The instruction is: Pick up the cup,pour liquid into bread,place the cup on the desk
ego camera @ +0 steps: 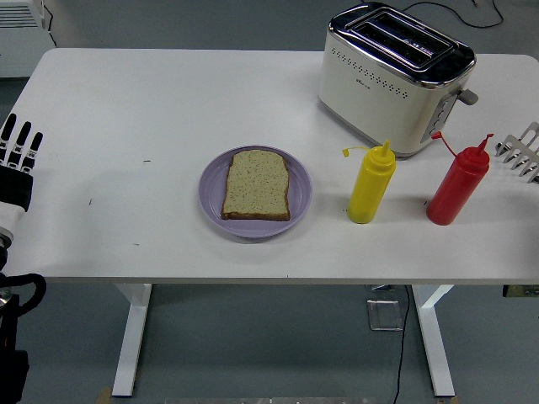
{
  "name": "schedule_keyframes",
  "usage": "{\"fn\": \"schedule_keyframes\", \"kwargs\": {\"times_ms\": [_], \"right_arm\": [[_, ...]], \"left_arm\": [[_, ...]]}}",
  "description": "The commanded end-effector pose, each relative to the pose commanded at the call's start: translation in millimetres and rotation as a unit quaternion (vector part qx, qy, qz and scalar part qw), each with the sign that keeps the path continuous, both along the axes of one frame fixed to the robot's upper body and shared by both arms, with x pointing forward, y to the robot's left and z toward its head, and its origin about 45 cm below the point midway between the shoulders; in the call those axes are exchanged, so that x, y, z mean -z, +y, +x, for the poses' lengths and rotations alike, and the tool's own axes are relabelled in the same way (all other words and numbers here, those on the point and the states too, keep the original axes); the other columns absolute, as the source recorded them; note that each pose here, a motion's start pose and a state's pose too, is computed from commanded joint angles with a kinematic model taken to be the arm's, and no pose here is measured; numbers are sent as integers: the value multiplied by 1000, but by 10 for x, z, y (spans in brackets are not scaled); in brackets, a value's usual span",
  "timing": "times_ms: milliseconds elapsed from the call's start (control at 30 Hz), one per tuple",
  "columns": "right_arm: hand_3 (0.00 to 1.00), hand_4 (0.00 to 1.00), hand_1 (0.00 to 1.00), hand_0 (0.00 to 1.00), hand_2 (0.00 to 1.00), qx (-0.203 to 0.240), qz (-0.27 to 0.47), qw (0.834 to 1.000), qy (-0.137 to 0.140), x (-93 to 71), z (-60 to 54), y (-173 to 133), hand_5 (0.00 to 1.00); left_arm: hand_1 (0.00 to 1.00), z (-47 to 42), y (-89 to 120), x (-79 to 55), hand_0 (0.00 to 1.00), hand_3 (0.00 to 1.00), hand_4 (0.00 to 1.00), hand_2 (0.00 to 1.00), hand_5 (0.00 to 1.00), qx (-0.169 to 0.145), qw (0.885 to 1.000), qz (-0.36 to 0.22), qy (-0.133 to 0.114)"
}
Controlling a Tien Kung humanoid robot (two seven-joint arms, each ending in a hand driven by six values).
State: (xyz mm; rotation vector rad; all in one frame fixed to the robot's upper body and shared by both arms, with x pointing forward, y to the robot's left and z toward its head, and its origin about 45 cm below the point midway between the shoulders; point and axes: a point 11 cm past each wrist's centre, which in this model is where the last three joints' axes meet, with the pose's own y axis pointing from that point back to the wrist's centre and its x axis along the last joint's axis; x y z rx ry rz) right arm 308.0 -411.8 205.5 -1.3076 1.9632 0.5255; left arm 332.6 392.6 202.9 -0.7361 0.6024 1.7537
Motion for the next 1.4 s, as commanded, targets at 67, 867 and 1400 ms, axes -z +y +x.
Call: {"fn": "schedule_keyframes", "kwargs": {"times_ms": [67,867,1400], "right_arm": [[851,705,752,803,800,-1,-1,1000,-1,-5,4,3,562],[858,726,752,802,802,-8,-6,1000,3,18,14,24,536],[854,733,782,825,805,-7,-11,1000,7,30,15,25,528]], "left_arm": [[738,2,3,-5,788,695,545,736,998,-1,1000,0,-1],[738,5,19,-15,788,695,544,736,998,-5,1000,-3,-2],[737,8,18,-13,788,694,545,736,998,-5,1000,-5,-1]]}}
